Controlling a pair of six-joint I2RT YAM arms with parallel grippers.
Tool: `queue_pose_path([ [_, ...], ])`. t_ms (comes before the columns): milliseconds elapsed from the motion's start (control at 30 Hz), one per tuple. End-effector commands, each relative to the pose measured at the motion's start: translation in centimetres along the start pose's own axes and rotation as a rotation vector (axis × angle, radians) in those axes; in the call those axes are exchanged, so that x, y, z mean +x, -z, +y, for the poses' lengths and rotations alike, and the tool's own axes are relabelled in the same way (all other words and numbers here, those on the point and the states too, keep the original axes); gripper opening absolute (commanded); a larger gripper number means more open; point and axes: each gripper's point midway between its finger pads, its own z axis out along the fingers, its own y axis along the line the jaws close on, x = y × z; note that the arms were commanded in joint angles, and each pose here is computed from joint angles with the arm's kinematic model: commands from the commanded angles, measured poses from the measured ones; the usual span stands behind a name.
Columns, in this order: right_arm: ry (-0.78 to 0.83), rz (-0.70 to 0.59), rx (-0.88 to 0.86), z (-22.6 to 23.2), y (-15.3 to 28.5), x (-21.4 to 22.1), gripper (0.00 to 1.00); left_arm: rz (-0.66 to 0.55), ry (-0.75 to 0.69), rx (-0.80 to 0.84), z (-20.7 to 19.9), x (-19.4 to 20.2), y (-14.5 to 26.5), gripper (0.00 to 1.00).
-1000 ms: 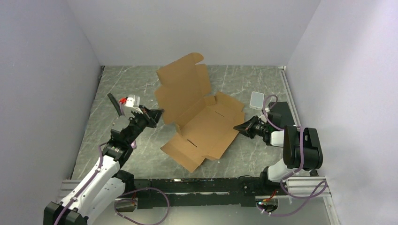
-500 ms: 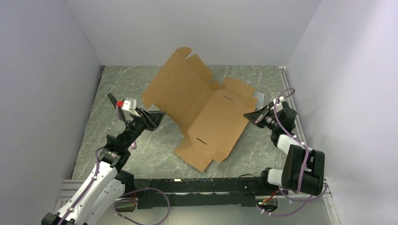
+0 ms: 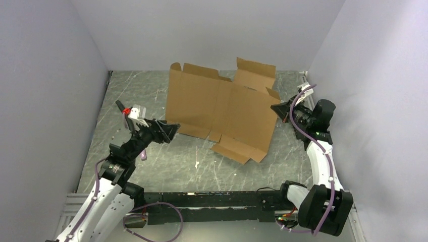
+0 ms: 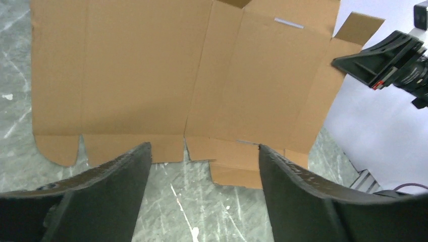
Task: Fold the paper box
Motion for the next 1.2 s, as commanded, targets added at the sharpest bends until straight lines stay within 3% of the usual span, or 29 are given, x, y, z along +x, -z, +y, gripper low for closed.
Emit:
queue_pose_path([
  [0,0.279,-0.004,-0.084,1.3,0.6,-2.3,0.00,-0.024,-0.131,0.008,-1.7,-3.7,0.6,0.91],
  [67,0.342,0.002,-0.127,1.9,0.8,-2.6,0.00,-0.018,-0.207,-0.006,-1.7,-4.8,0.3,0.99],
  [300,0.556,-0.019,-0.195,3.3,1.3,-5.8,0.00,0.080,-0.389,-0.074,-0.6,-7.3,-2.4,1.00],
  [467,0.539,-0.053,-0.202,3.8,1.5,-6.8,0.00,0.067,-0.440,-0.073,0.6,-8.7,-3.8,1.00],
  [600,0.520,-0.054,-0.181,3.6,1.8,-6.5,0.00,0.113,-0.289,-0.033,2.1,-8.5,-3.3,1.00],
  [867,0.488,-0.052,-0.188,3.5,1.9,-5.8,0.00,0.135,-0.044,0.082,3.1,-4.3,-2.6,0.99],
  [1167,0.460,-0.052,-0.213,3.9,1.8,-5.2,0.00,0.092,0.034,0.046,6.8,-4.2,-4.4,0.96],
])
